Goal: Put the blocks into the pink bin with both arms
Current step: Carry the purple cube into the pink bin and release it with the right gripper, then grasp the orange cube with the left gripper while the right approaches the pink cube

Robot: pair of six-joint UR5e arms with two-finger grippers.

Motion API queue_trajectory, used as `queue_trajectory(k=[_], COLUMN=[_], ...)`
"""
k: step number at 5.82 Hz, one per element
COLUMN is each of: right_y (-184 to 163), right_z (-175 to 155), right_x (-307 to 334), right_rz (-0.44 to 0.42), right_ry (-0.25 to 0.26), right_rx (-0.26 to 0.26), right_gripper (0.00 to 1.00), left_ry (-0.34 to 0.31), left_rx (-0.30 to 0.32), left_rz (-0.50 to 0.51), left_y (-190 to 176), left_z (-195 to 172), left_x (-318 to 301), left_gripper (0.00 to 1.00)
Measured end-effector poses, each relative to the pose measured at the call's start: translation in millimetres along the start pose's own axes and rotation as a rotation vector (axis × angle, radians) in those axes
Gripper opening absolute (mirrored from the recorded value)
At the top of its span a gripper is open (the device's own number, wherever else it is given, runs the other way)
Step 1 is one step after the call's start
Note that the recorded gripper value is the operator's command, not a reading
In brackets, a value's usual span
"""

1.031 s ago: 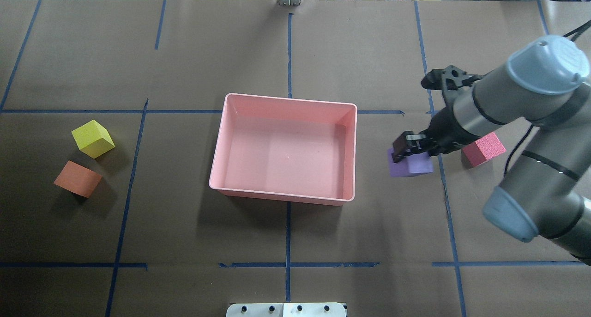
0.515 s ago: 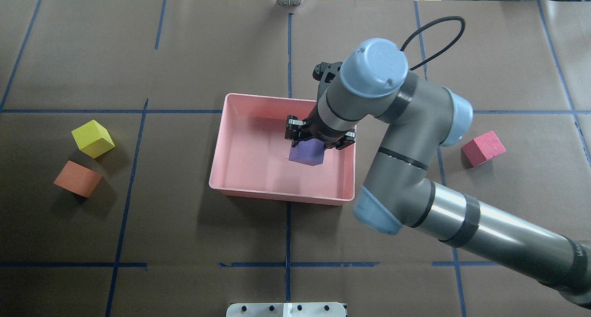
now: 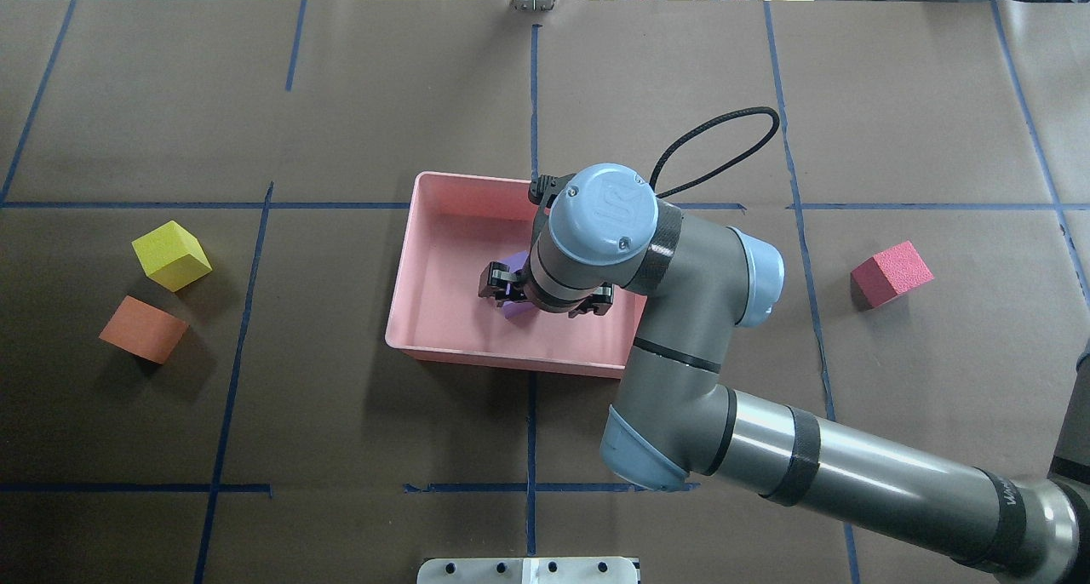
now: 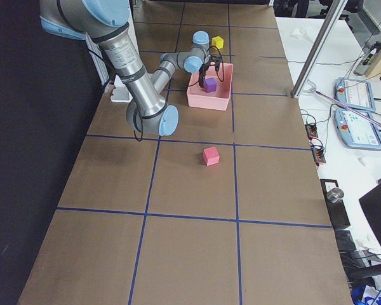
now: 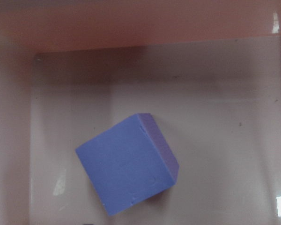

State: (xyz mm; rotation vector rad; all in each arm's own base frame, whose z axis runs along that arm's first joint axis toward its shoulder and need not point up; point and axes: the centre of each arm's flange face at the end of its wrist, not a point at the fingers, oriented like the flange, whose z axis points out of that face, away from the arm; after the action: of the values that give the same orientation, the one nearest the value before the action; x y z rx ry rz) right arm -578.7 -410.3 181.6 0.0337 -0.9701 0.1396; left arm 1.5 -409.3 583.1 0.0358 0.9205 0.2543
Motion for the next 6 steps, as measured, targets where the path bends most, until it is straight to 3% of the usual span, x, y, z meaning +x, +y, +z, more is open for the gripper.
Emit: queue_trajectory(k=[1, 3, 4, 6], right_y=[4, -2, -9, -19], right_z=[-10, -80, -117, -155], right_x=[3, 61, 109, 211], right_rz=[-0.006, -0.001, 0.023, 0.026], right_ry=[-0.024, -0.092, -0.1, -0.05], right_rx=[0.009, 0.042, 0.045, 0.043], right_gripper=[0.99, 1.0, 1.0, 1.0], left_ry=[0.003, -0.022, -0.055, -0.113], left_rx=[-0.022, -0.012, 0.014, 0.034], left_rz=[0.013, 0.037, 0.029, 0.034], left_y=[-19, -60, -74, -81], left_z=[18, 68, 97, 149], left_x=[24, 78, 117, 180], left_gripper=[1.0, 1.0, 1.0, 1.0])
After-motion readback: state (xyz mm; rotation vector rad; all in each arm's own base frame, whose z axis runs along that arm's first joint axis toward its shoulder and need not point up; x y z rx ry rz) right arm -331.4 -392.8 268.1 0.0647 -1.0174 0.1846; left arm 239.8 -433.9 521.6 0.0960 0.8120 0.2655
